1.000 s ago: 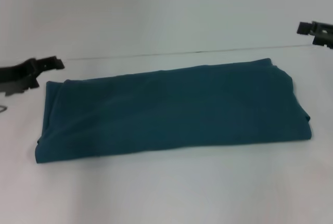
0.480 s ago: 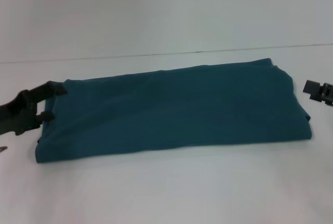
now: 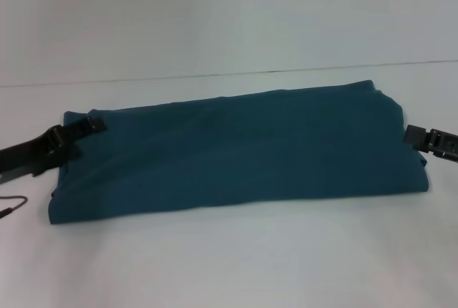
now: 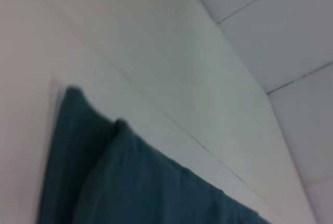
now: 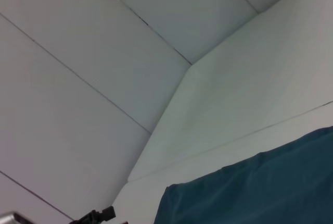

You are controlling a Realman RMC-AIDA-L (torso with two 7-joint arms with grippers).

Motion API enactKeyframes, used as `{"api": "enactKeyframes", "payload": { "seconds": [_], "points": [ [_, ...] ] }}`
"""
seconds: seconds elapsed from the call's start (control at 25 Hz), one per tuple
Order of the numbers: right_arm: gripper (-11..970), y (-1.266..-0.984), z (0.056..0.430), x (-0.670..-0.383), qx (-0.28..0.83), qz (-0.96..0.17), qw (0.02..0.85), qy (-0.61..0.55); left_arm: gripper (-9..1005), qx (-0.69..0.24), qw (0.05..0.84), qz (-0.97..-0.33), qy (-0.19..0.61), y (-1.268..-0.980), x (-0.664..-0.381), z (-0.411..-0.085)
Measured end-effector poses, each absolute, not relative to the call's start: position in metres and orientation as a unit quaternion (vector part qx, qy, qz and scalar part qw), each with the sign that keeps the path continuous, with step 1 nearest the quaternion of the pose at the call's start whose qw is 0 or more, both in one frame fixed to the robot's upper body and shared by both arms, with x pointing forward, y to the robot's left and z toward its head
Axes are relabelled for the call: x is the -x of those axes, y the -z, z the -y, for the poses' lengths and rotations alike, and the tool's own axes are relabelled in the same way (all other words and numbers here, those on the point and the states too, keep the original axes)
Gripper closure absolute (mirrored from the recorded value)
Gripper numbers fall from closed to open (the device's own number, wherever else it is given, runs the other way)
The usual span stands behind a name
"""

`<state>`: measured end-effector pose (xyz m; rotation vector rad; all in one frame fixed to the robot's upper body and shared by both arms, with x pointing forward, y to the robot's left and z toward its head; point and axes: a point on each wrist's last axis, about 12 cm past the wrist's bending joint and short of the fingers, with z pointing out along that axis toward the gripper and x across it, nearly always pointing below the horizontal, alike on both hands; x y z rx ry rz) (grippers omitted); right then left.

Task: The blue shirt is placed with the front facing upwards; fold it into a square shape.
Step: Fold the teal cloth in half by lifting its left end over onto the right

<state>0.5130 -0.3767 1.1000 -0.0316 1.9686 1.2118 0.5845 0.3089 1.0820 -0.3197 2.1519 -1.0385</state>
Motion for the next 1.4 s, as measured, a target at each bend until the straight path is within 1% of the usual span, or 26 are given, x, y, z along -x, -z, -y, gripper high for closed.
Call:
{"api": "enactKeyframes", "payload": {
  "seconds": [0.12,0.2,0.28,0.4,0.52,0.6,0.64,0.68,0.76,0.84,0.96,1.12,1.4],
  "points": [
    [44,-1.099,0.376,-0.513,0.013,-0.782,0.399,-0.479,66,0.031,0.402,-0.839,0.365,-1.091,-0.584,-0.314],
    [44,-1.098,0.376,-0.512,0.011,-0.782,0.398,-0.48,67,0.005,0.416,-0.839,0.352,-1.094,-0.584,-0.316],
    [44,-1.097,0.376,-0.511,0.008,-0.781,0.398,-0.481,68,0.004,0.416,-0.838,0.353,-1.094,-0.584,-0.317],
    [44,-1.097,0.375,-0.51,0.006,-0.78,0.397,-0.483,69,0.049,0.407,-0.832,0.373,-1.093,-0.586,-0.315],
    [45,-1.096,0.374,-0.511,0.005,-0.78,0.397,-0.484,71,0.15,0.405,-0.802,0.413,-1.085,-0.589,-0.306],
    [45,-1.097,0.373,-0.511,0.005,-0.779,0.397,-0.484,72,0.159,0.408,-0.791,0.427,-1.084,-0.592,-0.297],
    [45,-1.097,0.373,-0.511,0.005,-0.779,0.397,-0.485,72,0.143,0.413,-0.792,0.426,-1.087,-0.594,-0.294],
    [45,-1.097,0.373,-0.512,0.006,-0.779,0.397,-0.485,73,0.108,0.421,-0.8,0.414,-1.09,-0.598,-0.29],
    [45,-1.096,0.373,-0.512,0.006,-0.78,0.396,-0.483,74,0.023,0.434,-0.82,0.372,-1.097,-0.609,-0.284],
    [45,-1.096,0.375,-0.51,0.005,-0.782,0.397,-0.481,75,-0.033,0.44,-0.838,0.32,-1.1,-0.619,-0.283],
    [44,-1.093,0.376,-0.508,0.001,-0.784,0.395,-0.479,77,-0.066,0.442,-0.857,0.256,-1.101,-0.633,-0.281],
    [44,-1.089,0.375,-0.505,-0.002,-0.789,0.386,-0.479,79,-0.049,0.444,-0.866,0.226,-1.098,-0.644,-0.274],
    [44,-1.086,0.374,-0.504,-0.006,-0.79,0.38,-0.48,82,0.057,0.404,-0.878,0.249,-1.088,-0.654,-0.268]
  ]
}}
